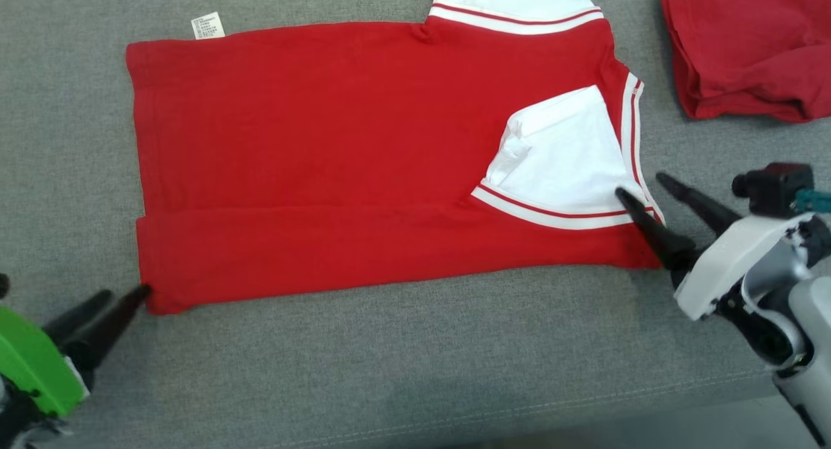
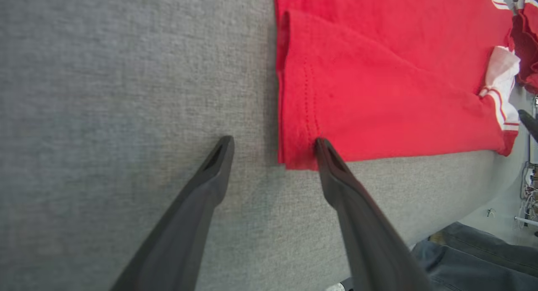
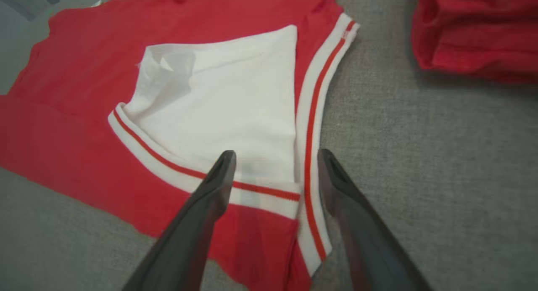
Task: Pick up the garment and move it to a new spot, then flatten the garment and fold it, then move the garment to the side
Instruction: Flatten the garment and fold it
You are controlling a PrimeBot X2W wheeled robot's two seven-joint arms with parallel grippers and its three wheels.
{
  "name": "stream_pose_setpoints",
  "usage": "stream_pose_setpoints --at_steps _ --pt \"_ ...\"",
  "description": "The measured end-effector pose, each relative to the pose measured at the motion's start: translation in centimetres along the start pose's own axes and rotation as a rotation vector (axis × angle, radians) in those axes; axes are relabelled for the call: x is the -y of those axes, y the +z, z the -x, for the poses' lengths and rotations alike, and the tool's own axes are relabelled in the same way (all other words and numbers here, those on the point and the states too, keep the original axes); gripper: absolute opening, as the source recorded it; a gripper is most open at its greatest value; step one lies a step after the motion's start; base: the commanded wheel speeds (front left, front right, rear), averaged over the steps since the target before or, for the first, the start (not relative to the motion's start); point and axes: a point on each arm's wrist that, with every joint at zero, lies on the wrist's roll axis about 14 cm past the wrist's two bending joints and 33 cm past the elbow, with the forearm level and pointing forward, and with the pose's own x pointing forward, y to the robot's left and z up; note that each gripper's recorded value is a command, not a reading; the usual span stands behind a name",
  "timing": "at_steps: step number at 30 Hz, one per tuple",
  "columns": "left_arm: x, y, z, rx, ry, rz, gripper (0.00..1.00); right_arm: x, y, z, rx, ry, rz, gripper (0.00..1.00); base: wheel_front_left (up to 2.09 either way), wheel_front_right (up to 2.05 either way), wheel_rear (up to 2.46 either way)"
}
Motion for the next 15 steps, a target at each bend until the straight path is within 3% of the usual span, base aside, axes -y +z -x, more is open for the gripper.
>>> stream_pose_setpoints --at_steps 4,7,12,15 --pt "-0.7 5.2 0.4 0.107 0.054 -0.16 1.0 0.8 7.5 -1.4 0.175 -0.003 0.115 1.0 0.0 0.0 0.0" --pt "2.4 9.1 -0.6 0.196 -0.034 -0.218 1.0 1.3 11.6 -2.5 0.26 -0.016 0.159 1.0 0.0 0.0 0.0" --pt "5.5 11.1 -2.1 0.221 -0.136 -0.273 1.0 2.0 14.0 -4.6 0.276 -0.039 0.184 1.0 0.0 0.0 0.0" --pt "6.8 11.9 -3.5 0.219 -0.184 -0.302 1.0 1.6 14.4 -6.8 0.27 -0.033 0.143 1.0 0.0 0.0 0.0"
